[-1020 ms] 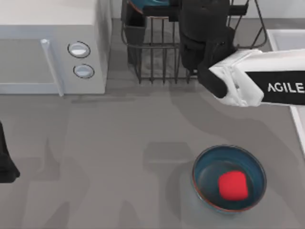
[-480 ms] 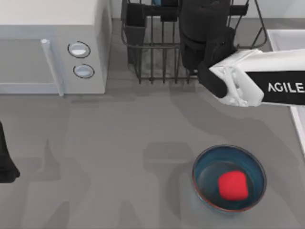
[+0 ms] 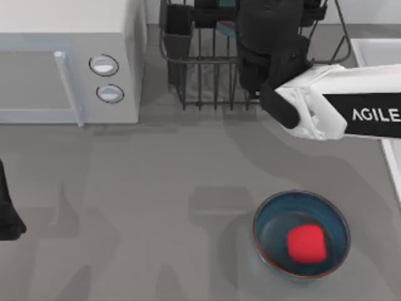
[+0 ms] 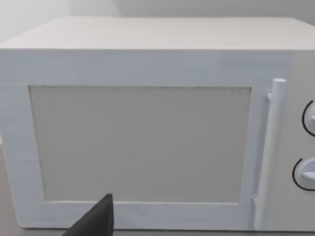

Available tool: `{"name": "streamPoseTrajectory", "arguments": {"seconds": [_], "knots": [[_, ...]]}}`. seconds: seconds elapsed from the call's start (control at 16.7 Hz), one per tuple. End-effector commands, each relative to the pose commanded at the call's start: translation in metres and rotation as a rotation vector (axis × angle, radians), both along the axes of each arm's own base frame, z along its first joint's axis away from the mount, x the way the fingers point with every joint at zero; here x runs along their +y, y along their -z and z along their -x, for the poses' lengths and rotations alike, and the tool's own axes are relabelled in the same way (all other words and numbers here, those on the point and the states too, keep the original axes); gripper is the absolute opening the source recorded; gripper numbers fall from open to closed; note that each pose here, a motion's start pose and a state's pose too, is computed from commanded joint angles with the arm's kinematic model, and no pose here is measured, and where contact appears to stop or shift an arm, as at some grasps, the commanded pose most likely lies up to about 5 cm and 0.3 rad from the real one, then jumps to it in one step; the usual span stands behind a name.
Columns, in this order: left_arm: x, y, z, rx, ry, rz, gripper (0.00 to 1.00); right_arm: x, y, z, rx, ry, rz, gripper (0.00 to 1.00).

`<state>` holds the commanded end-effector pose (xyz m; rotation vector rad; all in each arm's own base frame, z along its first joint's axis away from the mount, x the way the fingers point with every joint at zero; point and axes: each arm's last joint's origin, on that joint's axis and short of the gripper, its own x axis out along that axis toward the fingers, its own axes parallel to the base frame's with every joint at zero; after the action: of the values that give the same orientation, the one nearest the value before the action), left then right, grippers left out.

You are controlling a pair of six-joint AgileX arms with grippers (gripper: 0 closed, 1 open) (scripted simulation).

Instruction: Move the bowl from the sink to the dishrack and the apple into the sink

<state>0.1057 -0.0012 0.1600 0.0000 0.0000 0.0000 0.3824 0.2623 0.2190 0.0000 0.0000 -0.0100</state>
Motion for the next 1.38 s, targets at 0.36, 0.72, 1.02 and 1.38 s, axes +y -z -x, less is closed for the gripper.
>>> {"name": "streamPoseTrajectory", "arguments": {"seconds": [0.36, 0.72, 1.02, 1.38], "knots": [[0.0, 0.0, 0.0, 0.0, 0.0, 0.0, 1.0, -0.002, -0.001, 0.001, 0.001, -0.005, 0.001, 1.0], [0.0, 0.0, 0.0, 0.0, 0.0, 0.0, 1.0, -0.074, -0.027, 0.034, 0.038, -0.076, 0.016, 1.0], [0.0, 0.0, 0.0, 0.0, 0.0, 0.0, 1.0, -0.167, -0.046, 0.121, 0.066, -0.134, 0.001, 1.0], [0.0, 0.0, 0.0, 0.0, 0.0, 0.0, 1.0, -0.239, 0.003, 0.235, 0.064, -0.116, -0.026, 1.0]]}}
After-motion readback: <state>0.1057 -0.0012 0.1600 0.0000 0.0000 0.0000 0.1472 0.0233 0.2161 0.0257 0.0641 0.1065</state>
